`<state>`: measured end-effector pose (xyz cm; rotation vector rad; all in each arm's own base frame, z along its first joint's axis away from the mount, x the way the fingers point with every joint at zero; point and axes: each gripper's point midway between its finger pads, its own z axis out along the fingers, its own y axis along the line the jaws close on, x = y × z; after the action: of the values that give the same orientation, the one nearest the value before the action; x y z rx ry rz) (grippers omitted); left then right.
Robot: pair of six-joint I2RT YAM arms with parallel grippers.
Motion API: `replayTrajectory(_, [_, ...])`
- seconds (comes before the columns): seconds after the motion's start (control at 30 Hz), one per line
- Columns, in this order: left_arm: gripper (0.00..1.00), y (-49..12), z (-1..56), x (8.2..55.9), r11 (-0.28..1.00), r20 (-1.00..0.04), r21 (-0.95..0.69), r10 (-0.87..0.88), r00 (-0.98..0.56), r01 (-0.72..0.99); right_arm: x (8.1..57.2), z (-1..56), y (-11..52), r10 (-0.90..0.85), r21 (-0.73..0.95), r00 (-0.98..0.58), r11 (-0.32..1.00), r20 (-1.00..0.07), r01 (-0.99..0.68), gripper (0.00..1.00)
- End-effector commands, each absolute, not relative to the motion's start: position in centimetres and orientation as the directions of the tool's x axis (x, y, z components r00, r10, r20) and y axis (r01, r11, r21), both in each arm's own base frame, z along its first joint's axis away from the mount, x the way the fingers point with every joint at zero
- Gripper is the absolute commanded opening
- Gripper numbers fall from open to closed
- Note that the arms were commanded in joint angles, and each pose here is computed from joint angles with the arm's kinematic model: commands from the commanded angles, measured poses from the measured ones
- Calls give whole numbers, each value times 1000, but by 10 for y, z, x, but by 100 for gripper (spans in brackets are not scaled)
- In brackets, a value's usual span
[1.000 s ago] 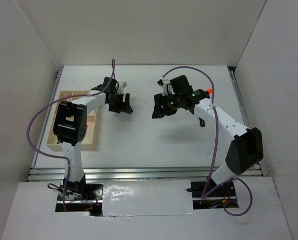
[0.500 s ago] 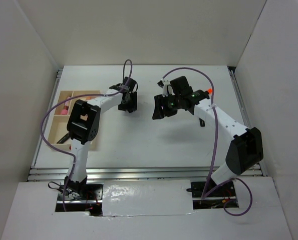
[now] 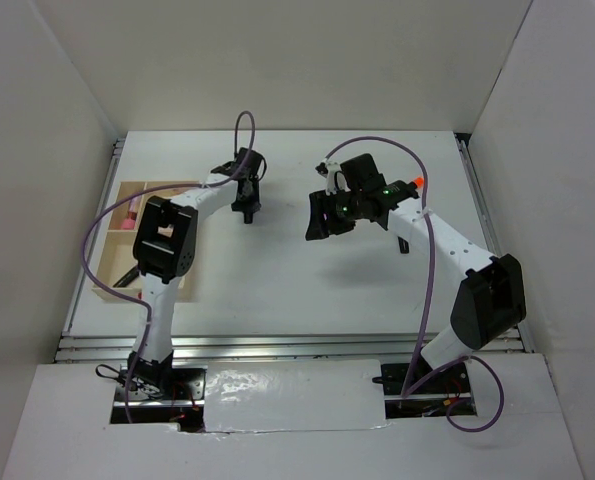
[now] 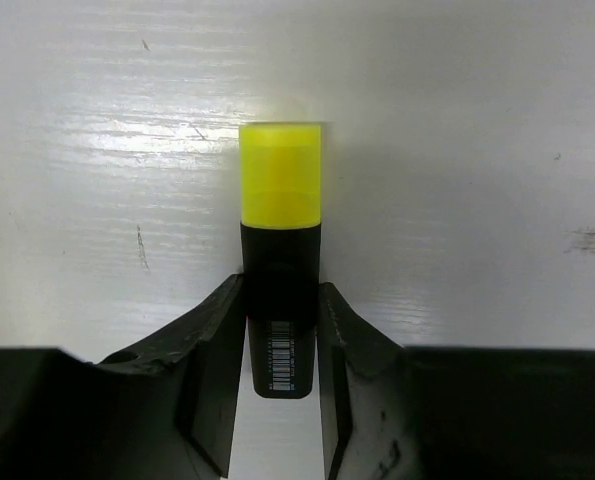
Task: Sort the stationery into containers
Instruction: Grab a piece of stationery with the left arm, then place the stationery into the container
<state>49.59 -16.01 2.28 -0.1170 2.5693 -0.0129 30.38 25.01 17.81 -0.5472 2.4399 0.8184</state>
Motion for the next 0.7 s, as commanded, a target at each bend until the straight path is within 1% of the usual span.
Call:
replayTrajectory(0.0, [27,-154,-14,459,999,-410,-15,-41,-911,-38,306,197,250,-195,429,-753,721,-628,-545,57])
replayTrajectory(0.03, [25,-157,-9,452,999,-415,-21,-30,-910,-24,306,199,249,-192,427,-750,721,-633,-545,57])
replayTrajectory(0.07, [17,-161,-5,448,999,-412,-37,-19,-911,-4,304,199,250,-196,430,-750,717,-631,-549,57])
replayTrajectory(0.1, [13,-168,14,447,998,-447,-65,-11,-895,20,302,203,248,-192,429,-745,716,-638,-551,57])
replayTrajectory(0.13, [9,-168,16,436,997,-442,-75,-2,-897,35,301,204,247,-199,421,-742,717,-641,-555,57])
replayTrajectory(0.17, [0,-173,24,431,992,-450,-109,3,-893,58,301,208,245,-198,413,-736,721,-647,-557,57])
replayTrajectory(0.2, [0,-177,47,427,987,-500,-137,9,-866,89,302,216,240,-191,403,-726,725,-661,-558,57])
replayTrajectory(0.27, [0,-185,74,418,975,-545,-171,25,-838,141,302,221,233,-178,407,-727,730,-663,-550,57])
replayTrajectory(0.3, [0,-187,104,414,968,-598,-185,25,-801,168,301,225,228,-169,407,-724,732,-669,-547,57])
replayTrajectory(0.37, [0,-184,130,404,962,-632,-187,39,-774,201,304,223,213,-142,417,-744,752,-654,-510,57])
replayTrajectory(0.4, [0,-181,159,398,956,-679,-188,41,-733,227,303,226,209,-135,425,-744,749,-654,-509,56])
replayTrajectory(0.43, [0,-176,166,389,957,-674,-180,47,-737,226,304,223,199,-121,427,-758,764,-641,-484,56])
replayTrajectory(0.47, [0,-169,194,381,954,-715,-181,40,-698,240,302,224,195,-123,424,-756,765,-642,-485,56])
replayTrajectory(0.53, [0,-149,201,364,950,-706,-169,68,-705,262,300,220,187,-115,427,-767,774,-631,-467,55])
replayTrajectory(0.57, [0,-139,219,354,948,-737,-164,66,-673,273,298,223,184,-113,422,-760,774,-640,-471,55])
replayTrajectory(0.67, [0,-87,215,329,968,-720,-114,75,-690,224,295,223,177,-109,413,-756,782,-646,-466,55])
